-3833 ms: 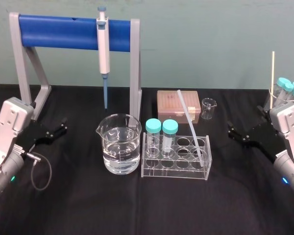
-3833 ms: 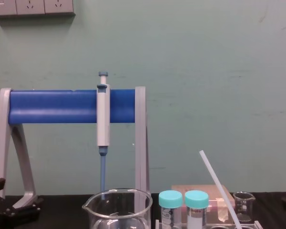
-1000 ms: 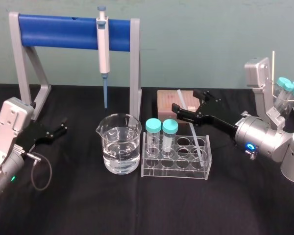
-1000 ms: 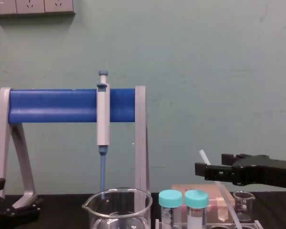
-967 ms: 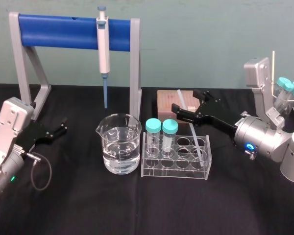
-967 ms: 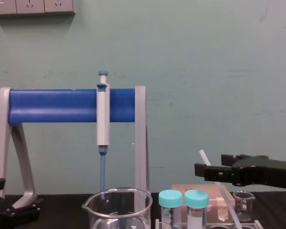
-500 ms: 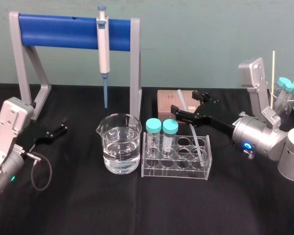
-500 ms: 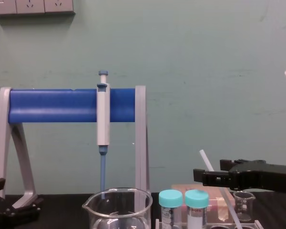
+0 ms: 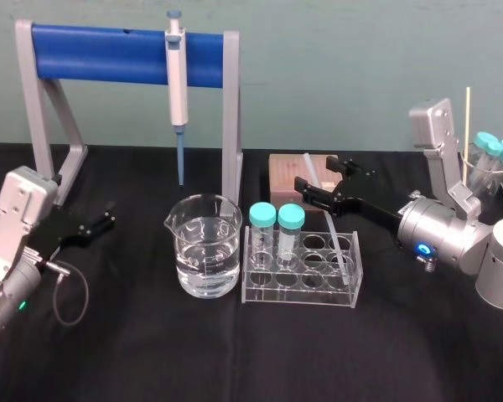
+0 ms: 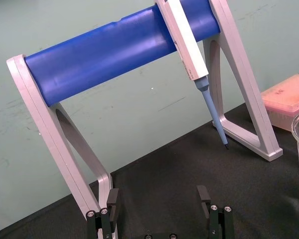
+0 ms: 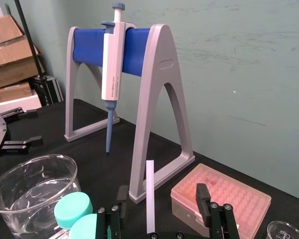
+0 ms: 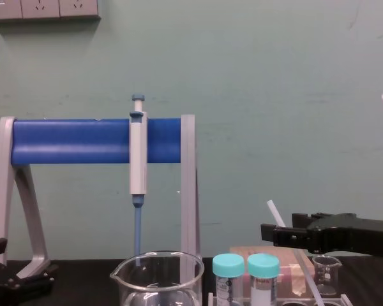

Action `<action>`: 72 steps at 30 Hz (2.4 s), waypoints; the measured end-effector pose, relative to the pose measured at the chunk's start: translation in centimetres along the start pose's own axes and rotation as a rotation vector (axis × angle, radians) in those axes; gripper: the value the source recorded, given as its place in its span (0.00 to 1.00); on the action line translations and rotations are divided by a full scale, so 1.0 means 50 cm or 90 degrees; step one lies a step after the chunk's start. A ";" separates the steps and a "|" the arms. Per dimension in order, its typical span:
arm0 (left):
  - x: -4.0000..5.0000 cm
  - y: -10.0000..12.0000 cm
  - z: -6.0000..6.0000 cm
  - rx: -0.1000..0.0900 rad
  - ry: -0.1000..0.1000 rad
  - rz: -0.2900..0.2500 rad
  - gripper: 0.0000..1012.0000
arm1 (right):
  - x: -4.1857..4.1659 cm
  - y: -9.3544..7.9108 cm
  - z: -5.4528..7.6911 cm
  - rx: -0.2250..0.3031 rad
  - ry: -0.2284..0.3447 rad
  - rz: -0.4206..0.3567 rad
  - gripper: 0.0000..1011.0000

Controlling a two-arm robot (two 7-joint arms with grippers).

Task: Pick up the stirring rod with one hand, then place it down.

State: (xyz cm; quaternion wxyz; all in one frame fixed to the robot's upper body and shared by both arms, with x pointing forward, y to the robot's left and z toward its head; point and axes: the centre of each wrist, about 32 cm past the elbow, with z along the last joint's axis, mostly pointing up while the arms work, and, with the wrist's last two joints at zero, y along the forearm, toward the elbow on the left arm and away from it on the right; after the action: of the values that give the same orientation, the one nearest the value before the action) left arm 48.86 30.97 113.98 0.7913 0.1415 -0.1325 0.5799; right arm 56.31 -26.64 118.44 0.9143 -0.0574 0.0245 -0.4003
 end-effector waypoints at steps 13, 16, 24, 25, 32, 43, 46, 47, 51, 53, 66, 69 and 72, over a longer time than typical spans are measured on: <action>0.000 0.000 0.000 0.000 0.000 0.000 0.99 | 0.000 0.000 0.000 0.001 0.001 0.000 0.48; 0.000 0.000 0.000 0.000 0.000 0.000 0.99 | 0.000 0.000 0.000 0.001 0.001 0.000 0.38; 0.000 0.000 0.000 0.000 0.000 0.000 0.99 | 0.000 -0.001 -0.001 0.001 0.001 0.000 0.14; 0.000 0.000 0.000 0.000 0.000 0.000 0.99 | 0.000 0.000 -0.001 0.001 0.001 0.000 0.12; 0.000 0.000 0.000 0.000 0.000 0.000 0.99 | 0.000 -0.001 0.000 0.001 0.001 0.000 0.07; 0.000 0.000 0.000 0.000 0.000 0.000 0.99 | -0.003 -0.003 -0.006 0.020 -0.006 -0.002 0.07; 0.000 0.000 0.000 0.000 0.000 0.000 0.99 | -0.008 -0.005 -0.015 0.058 -0.017 -0.005 0.07; 0.000 0.000 0.000 0.000 0.000 0.000 0.99 | -0.010 -0.005 -0.017 0.066 -0.018 -0.004 0.07; 0.000 0.000 0.000 0.000 0.000 0.000 0.99 | -0.016 -0.003 -0.024 0.103 -0.025 0.002 0.07; 0.000 0.000 0.000 0.000 0.000 0.000 0.99 | -0.019 -0.003 -0.028 0.117 -0.027 0.006 0.07; 0.000 0.000 0.000 0.000 0.000 0.000 0.99 | -0.024 -0.009 -0.027 0.165 -0.058 0.015 0.07; 0.000 0.000 0.000 0.000 0.000 0.000 0.99 | -0.024 -0.011 -0.018 0.179 -0.066 0.014 0.07; 0.000 0.000 0.000 0.000 0.000 0.000 0.99 | -0.023 -0.015 -0.004 0.197 -0.076 0.012 0.07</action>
State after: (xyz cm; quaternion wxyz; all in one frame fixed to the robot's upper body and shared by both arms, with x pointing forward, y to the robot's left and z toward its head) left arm 48.86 30.97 113.98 0.7913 0.1415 -0.1325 0.5799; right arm 54.97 -26.32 118.32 0.9158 0.0609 -0.0913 -0.3863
